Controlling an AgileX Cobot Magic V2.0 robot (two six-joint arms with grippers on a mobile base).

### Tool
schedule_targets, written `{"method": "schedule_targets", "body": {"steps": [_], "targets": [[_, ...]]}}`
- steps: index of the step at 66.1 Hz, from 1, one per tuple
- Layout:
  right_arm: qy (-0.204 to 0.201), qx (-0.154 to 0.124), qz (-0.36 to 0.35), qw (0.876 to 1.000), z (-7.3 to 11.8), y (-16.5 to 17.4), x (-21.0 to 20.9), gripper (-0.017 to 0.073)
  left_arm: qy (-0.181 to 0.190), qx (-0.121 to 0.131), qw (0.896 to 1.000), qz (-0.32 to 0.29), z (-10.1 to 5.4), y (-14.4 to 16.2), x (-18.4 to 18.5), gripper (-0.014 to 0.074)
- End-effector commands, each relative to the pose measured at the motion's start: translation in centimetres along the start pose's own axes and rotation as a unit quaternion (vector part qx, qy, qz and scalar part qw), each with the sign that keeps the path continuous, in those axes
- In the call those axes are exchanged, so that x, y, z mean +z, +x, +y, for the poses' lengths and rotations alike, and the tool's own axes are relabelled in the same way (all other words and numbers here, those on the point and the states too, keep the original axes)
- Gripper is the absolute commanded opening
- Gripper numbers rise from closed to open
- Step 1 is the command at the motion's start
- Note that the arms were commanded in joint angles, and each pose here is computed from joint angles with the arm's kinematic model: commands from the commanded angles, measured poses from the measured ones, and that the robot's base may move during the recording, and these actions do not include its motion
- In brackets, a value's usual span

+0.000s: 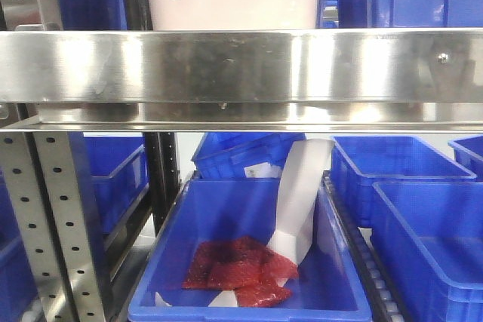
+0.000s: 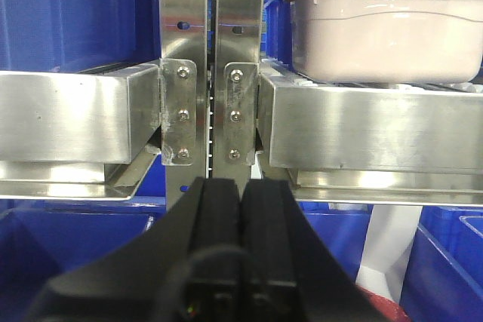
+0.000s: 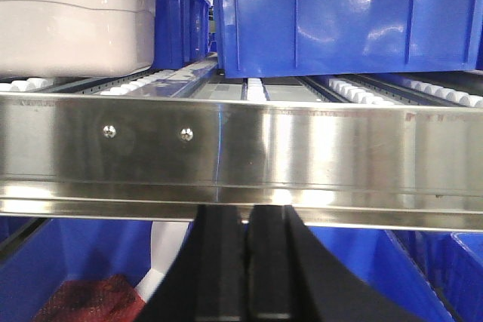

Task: Grab white bin and place on right shelf

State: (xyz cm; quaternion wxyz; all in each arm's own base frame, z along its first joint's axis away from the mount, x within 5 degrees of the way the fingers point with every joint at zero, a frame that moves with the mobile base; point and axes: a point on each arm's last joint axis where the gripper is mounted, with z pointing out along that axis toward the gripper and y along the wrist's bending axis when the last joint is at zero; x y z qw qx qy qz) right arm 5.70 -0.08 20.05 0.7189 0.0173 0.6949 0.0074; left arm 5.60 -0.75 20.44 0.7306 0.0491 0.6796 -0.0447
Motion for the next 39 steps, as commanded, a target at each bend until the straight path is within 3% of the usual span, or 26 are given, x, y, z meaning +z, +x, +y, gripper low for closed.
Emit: {"method": "schedule_targets", "body": {"steps": [1,39], "targets": [[0.001,-0.003,-0.055,0.998,-0.02,-0.99,-0.21,0.0064,0.0,-0.008,0.999,-0.051,0.02,-0.9,-0.11,-0.0118],[0.001,-0.003,-0.055,0.998,-0.02,-0.99,-0.21,0.0064,0.0,-0.008,0.999,-0.051,0.02,-0.9,-0.11,-0.0118]]}}
